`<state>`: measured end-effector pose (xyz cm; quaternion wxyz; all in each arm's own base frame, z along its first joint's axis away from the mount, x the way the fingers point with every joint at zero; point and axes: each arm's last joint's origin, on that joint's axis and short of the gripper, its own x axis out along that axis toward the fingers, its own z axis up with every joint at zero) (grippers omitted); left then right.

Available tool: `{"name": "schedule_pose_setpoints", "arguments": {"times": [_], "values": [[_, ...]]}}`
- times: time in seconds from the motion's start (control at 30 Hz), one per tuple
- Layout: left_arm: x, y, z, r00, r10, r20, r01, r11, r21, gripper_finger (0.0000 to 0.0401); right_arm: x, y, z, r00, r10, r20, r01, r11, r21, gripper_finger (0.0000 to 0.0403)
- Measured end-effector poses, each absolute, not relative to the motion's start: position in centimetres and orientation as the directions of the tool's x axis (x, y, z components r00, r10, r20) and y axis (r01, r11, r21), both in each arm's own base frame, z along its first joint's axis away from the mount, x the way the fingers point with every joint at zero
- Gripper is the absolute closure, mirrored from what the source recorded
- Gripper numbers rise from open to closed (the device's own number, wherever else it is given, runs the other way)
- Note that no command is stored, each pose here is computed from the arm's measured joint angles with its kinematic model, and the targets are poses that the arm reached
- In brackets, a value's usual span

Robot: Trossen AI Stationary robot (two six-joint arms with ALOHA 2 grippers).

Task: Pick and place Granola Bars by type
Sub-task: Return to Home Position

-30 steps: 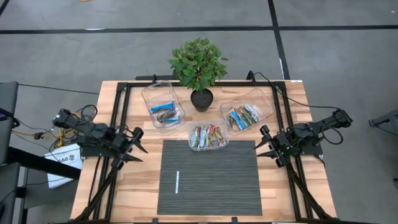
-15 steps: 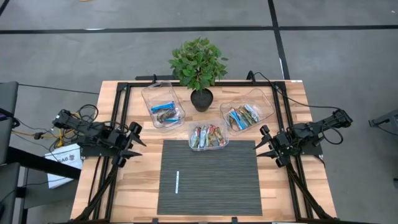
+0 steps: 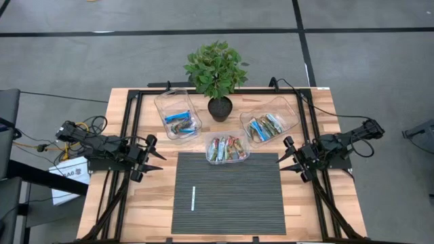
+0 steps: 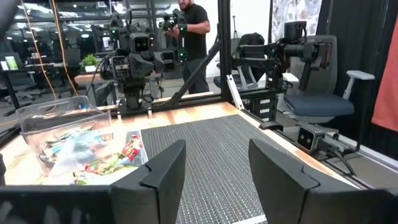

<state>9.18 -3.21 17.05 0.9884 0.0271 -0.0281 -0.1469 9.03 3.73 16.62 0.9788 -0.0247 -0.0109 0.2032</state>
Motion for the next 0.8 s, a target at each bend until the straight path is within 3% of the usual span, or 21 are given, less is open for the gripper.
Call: {"name": "schedule_pose_setpoints", "arguments": {"times": [0.8], "values": [[9.2,-3.24,16.95,0.953,-0.299,0.042,0.297,0.953,0.061,0.0232,9.03,3.73,16.63,0.917,0.399,0.012,-0.398,0.916,-0.053,0.027]]}}
